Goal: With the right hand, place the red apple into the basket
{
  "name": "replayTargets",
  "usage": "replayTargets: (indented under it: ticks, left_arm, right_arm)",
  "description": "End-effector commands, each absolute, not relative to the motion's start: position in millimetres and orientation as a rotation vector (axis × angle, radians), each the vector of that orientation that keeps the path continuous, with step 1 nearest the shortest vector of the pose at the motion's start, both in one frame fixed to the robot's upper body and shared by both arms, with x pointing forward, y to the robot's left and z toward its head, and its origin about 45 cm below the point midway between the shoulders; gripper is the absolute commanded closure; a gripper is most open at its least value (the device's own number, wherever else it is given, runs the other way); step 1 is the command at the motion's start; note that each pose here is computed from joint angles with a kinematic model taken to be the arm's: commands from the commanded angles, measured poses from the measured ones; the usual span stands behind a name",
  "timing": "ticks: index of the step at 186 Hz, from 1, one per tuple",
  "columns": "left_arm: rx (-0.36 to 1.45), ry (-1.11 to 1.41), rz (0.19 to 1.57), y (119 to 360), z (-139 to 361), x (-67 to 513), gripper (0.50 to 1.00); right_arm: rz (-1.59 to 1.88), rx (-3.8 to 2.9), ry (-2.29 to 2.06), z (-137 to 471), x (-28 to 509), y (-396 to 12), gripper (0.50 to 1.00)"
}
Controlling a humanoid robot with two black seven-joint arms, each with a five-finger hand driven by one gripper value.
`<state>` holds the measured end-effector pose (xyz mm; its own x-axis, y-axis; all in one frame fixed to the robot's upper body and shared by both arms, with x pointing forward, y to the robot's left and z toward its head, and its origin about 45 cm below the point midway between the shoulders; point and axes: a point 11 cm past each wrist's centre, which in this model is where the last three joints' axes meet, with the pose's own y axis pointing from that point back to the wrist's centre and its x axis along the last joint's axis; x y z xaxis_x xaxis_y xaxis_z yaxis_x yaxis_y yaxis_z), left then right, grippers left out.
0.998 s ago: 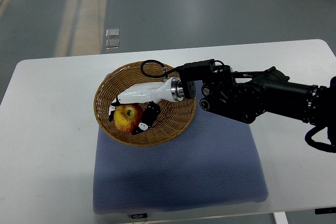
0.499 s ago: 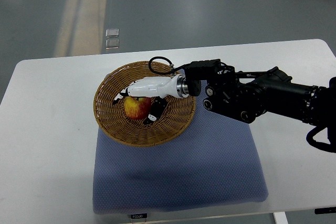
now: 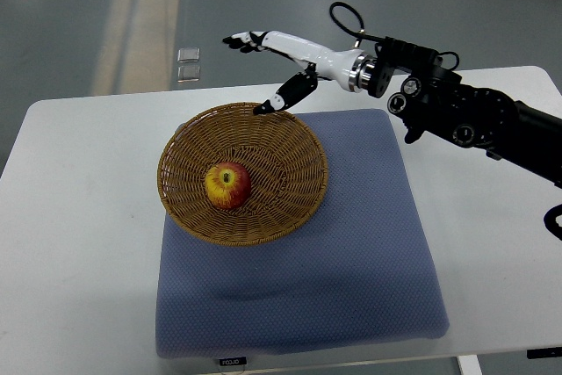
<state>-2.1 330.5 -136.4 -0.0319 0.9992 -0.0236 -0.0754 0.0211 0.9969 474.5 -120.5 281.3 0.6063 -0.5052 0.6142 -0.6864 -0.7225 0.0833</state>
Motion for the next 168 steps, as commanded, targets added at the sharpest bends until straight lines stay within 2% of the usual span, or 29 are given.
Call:
replayTargets:
  ticks: [1, 14, 15, 29, 40, 41, 76, 121, 168]
  left_arm:
    - [1.12, 1.188, 1.25, 330.0, -136.4, -1.8, 0.5]
    - [1.122, 1.187, 1.251, 330.5, -136.4, -1.9, 0.5]
    - [1.122, 1.187, 1.251, 330.5, -136.4, -1.9, 0.5]
    - [1.12, 1.188, 1.25, 330.0, -136.4, -1.8, 0.5]
    - [1.12, 1.188, 1.25, 330.0, -136.4, -1.8, 0.5]
    - [1.119, 1.187, 1.251, 330.0, -136.4, -0.9, 0.5]
    - [1.119, 1.187, 1.251, 330.0, -136.4, -0.9, 0.5]
    - [1.12, 1.187, 1.253, 330.5, -136.4, -1.0, 0.5]
    - [1.12, 1.187, 1.253, 330.5, -136.4, -1.0, 0.5]
  right_arm:
    - [0.516, 2.523, -1.341, 273.6, 487.4, -178.0, 0.581]
    - [0.449, 2.514, -1.412, 267.7, 487.5, -186.3, 0.581]
    - [0.304, 2.473, -1.566, 253.6, 487.1, -203.5, 0.581]
    - [0.128, 2.398, -1.746, 237.5, 485.5, -222.7, 0.581]
    - [0.105, 2.389, -1.766, 235.5, 485.2, -224.9, 0.581]
    - [-0.034, 2.353, -1.854, 224.1, 482.1, -234.5, 0.579]
    - [-0.411, 2.276, -1.972, 193.9, 468.8, -264.4, 0.574]
    - [-0.538, 2.415, -1.778, 172.1, 446.4, -276.7, 0.574]
    - [-0.519, 2.416, -1.79, 173.5, 447.8, -281.9, 0.572]
